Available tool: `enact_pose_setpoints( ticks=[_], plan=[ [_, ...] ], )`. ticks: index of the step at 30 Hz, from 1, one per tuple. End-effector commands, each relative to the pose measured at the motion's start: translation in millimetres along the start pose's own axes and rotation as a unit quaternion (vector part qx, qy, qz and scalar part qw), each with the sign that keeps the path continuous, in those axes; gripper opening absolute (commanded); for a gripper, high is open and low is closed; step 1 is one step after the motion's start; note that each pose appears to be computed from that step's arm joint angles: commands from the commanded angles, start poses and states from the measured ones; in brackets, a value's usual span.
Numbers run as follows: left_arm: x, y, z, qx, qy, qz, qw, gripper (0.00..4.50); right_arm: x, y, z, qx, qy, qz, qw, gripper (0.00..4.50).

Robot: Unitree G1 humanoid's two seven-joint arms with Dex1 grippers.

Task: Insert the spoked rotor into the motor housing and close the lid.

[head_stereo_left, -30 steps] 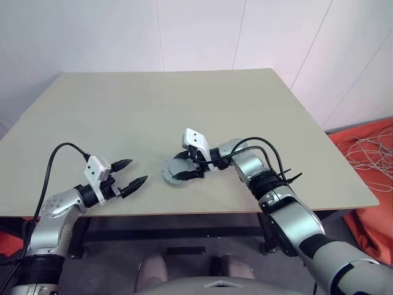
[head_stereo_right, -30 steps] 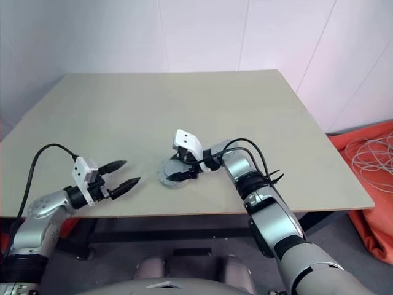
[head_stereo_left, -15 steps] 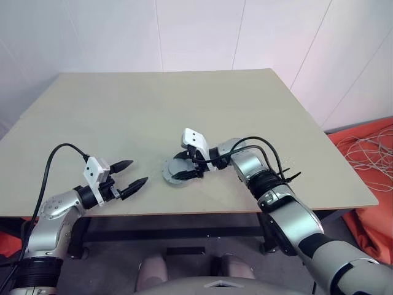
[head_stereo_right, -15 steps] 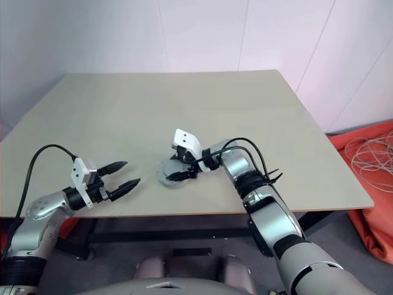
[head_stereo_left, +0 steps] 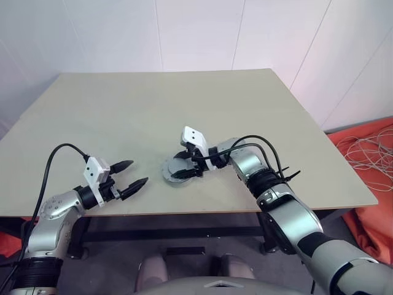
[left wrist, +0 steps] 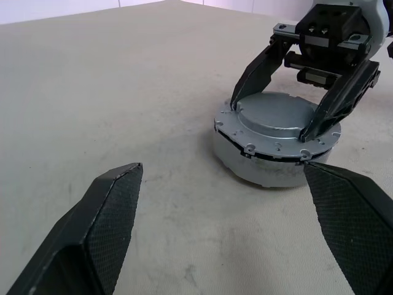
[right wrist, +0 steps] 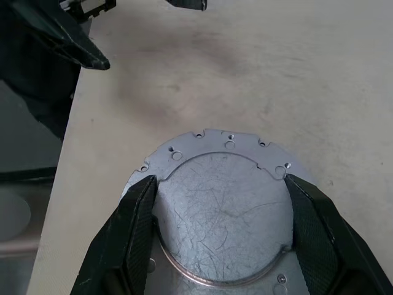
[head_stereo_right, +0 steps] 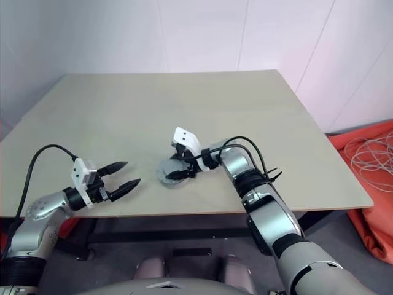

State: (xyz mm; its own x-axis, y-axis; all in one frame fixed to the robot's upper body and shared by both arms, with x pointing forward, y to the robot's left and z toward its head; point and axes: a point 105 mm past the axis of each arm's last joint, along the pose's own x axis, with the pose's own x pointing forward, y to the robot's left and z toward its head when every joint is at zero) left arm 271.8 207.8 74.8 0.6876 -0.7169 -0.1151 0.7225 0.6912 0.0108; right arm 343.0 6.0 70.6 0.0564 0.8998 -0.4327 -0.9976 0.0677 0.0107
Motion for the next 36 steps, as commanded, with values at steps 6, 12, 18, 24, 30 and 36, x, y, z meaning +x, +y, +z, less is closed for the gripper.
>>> enact_pose_setpoints(
  ticks=[6, 12, 18, 24, 30, 36],
  plan=[
    [1, 2, 15, 0.022, -0.017, -0.004, 1.0, 4.5, -4, -6, 17, -0.028, -0.018, -0.016, 0.999, 3.17],
    [2, 3, 16, 0.023, -0.019, -0.005, 1.0, 4.5, -5, -7, 28, -0.036, -0.042, -0.02, 0.998, 3.17],
    [3, 3, 17, 0.024, -0.019, -0.006, 1.0, 4.5, -5, -7, 26, -0.043, -0.036, -0.021, 0.998, 3.17],
    [4, 4, 18, 0.025, -0.02, -0.007, 0.999, 4.5, -7, -4, 19, -0.048, -0.024, -0.01, 0.999, 3.17],
    [5, 4, 18, 0.025, -0.02, -0.008, 0.999, 4.5, -9, -2, 23, -0.053, -0.026, -0.001, 0.998, 3.17],
    [6, 4, 18, 0.025, -0.022, -0.008, 0.999, 4.5, -7, -4, 19, -0.05, -0.016, -0.007, 0.999, 3.17]
  ],
)
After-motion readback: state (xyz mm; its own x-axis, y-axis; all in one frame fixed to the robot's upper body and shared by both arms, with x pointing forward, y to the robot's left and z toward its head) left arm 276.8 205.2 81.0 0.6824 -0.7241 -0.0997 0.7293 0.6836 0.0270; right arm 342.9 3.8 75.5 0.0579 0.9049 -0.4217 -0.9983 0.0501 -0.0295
